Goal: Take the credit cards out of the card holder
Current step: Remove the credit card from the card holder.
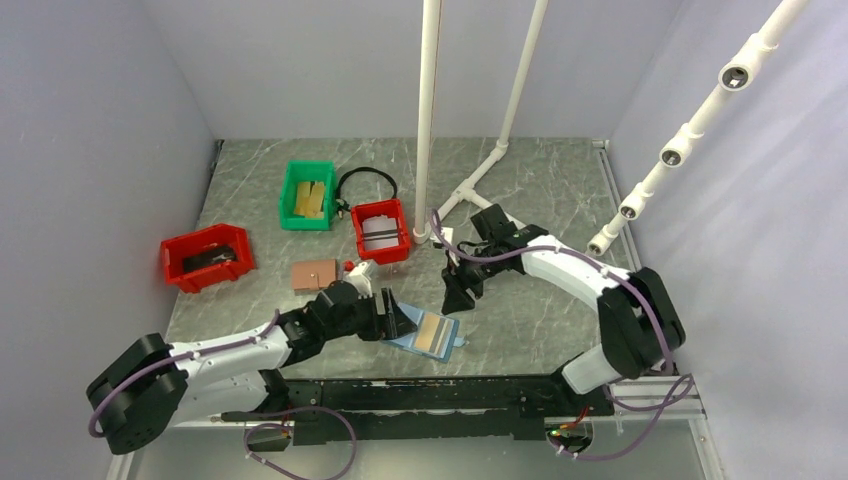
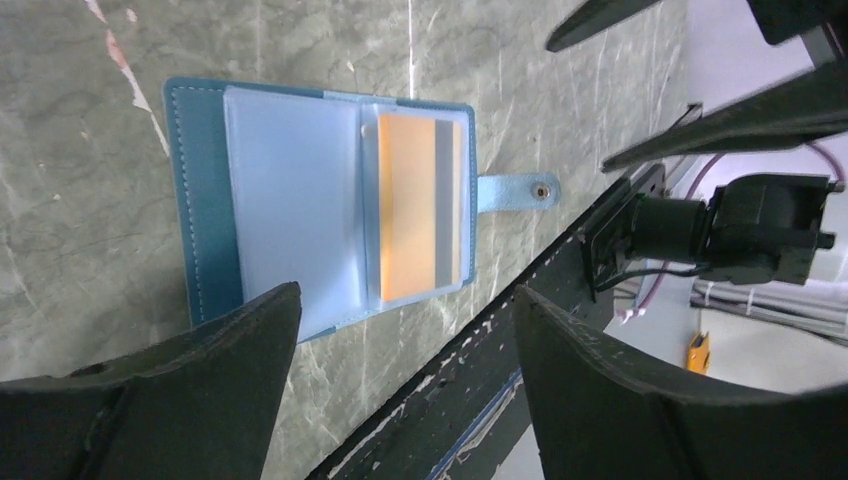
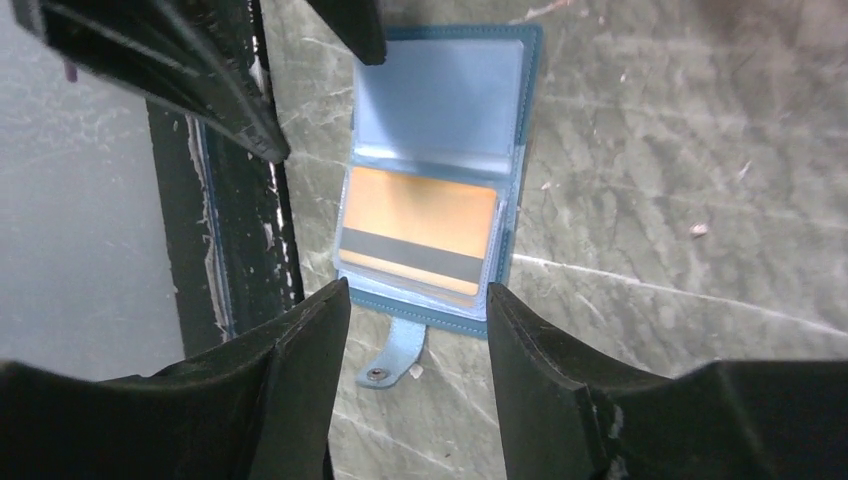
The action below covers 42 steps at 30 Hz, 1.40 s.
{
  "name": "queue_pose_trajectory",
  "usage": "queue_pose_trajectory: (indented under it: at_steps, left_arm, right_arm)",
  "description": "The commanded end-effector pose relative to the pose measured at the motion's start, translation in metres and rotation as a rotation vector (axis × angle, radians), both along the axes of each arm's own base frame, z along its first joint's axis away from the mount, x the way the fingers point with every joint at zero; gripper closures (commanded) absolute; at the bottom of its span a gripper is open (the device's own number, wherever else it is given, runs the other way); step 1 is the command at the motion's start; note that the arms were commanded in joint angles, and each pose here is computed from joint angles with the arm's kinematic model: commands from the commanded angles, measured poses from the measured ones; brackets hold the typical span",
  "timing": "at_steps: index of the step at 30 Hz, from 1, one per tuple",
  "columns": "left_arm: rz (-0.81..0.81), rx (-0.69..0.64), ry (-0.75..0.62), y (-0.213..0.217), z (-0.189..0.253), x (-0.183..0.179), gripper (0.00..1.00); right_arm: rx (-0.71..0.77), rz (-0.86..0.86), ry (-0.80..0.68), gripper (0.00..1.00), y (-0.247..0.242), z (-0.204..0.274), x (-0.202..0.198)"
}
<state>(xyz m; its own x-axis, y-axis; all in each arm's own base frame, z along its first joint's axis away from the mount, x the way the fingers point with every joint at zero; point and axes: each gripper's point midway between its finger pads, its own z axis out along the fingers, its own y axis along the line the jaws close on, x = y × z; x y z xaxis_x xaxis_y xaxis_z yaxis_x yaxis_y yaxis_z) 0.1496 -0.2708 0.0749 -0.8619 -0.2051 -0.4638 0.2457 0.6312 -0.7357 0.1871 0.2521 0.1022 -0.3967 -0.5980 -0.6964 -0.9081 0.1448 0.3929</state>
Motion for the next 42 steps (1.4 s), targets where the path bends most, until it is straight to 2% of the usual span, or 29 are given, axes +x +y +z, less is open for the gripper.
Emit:
queue_pose_trajectory:
  at_steps: [1, 7, 10, 16, 27, 33, 38, 42]
  left_arm:
    - [-0.122, 0.022, -0.033, -0.015, 0.013, -0.005, 0.2]
    - [-0.198, 0.046, -0.036, -0.032, 0.004, -0.015, 0.32]
    - [-0.195, 0.065, -0.011, -0.035, -0.008, -0.017, 0.36]
    - [-0.165, 0.117, 0.023, -0.032, -0.025, -0.014, 0.38]
    - [-0.137, 0.119, 0.072, -0.034, -0.042, -0.014, 0.49]
    - [-0.126, 0.125, 0.083, -0.034, -0.046, -0.013, 0.49]
    - [-0.109, 0.135, 0.082, -0.029, -0.046, -0.013, 0.49]
    - [-0.108, 0.141, 0.088, -0.029, -0.047, -0.013, 0.49]
  right_arm:
    - [-0.01, -0.077, 0.123, 0.46, 0.003, -0.015, 0.009]
    - [-0.092, -0.164, 0.223, 0.48, 0.001, -0.041, 0.019]
    - [-0.085, -0.156, 0.261, 0.49, 0.003, -0.044, 0.015]
    - [-0.098, -0.132, 0.349, 0.51, 0.007, -0.054, 0.007]
    - [-0.068, -0.08, 0.364, 0.58, 0.014, -0.045, -0.002]
    - [-0.091, -0.09, 0.368, 0.6, 0.014, -0.05, -0.002]
    - [-0.163, -0.16, 0.278, 0.58, 0.006, -0.061, 0.013]
    - [-0.182, -0.157, 0.267, 0.57, 0.004, -0.064, 0.013]
